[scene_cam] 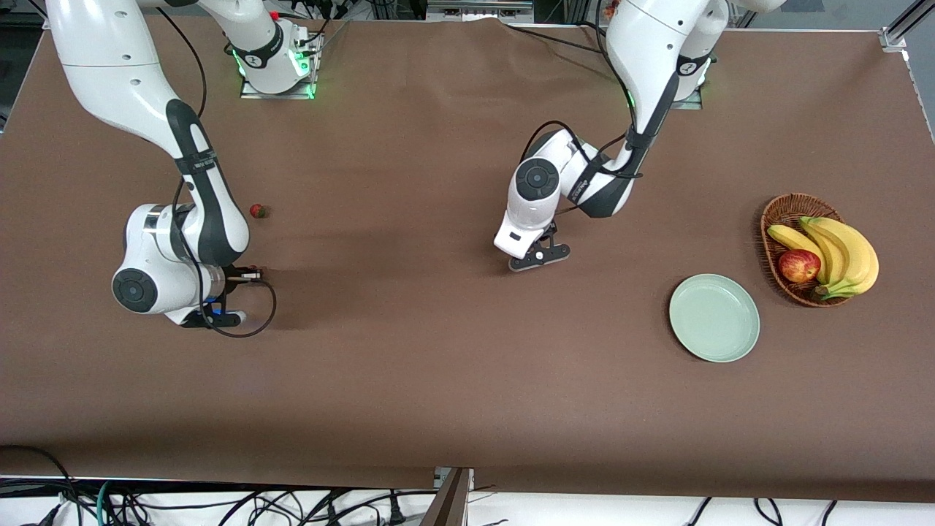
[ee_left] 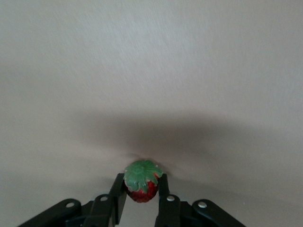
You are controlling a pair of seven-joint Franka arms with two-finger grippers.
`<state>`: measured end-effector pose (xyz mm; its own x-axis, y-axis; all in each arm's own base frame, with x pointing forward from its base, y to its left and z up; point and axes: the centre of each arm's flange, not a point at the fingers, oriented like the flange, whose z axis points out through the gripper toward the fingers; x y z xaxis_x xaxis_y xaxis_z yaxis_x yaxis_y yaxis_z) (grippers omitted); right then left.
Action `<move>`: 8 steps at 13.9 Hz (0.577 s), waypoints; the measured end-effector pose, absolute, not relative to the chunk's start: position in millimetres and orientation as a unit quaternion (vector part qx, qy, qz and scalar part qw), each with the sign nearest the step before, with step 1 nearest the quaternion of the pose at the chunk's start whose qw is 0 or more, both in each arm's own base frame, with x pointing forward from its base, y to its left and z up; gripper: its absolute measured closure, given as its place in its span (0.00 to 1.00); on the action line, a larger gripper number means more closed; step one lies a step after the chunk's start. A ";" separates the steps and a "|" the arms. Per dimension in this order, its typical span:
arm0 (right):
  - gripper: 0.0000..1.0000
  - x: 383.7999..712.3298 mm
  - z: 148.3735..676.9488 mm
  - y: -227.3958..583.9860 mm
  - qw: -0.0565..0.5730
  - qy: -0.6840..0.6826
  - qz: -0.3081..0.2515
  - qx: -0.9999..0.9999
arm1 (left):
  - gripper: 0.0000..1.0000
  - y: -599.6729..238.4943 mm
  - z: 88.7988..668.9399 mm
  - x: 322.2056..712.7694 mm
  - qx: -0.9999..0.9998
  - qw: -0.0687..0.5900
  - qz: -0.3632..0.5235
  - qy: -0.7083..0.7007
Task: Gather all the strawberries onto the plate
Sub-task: 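Carry the strawberry to the plate with the left gripper while the right lifts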
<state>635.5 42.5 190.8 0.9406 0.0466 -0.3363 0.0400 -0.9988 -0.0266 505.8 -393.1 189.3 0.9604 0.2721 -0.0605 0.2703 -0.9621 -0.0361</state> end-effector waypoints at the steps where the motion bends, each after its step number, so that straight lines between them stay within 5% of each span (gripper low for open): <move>1: 0.67 637.5 195.7 57.3 0.017 -0.025 0.165 -0.986 | 0.69 -381.5 199.1 516.5 -0.991 0.017 0.035 -0.129; 8: 0.67 633.2 223.5 209.1 0.033 0.059 0.125 -0.990 | 0.69 -187.5 296.7 630.2 -0.998 0.012 0.064 -0.005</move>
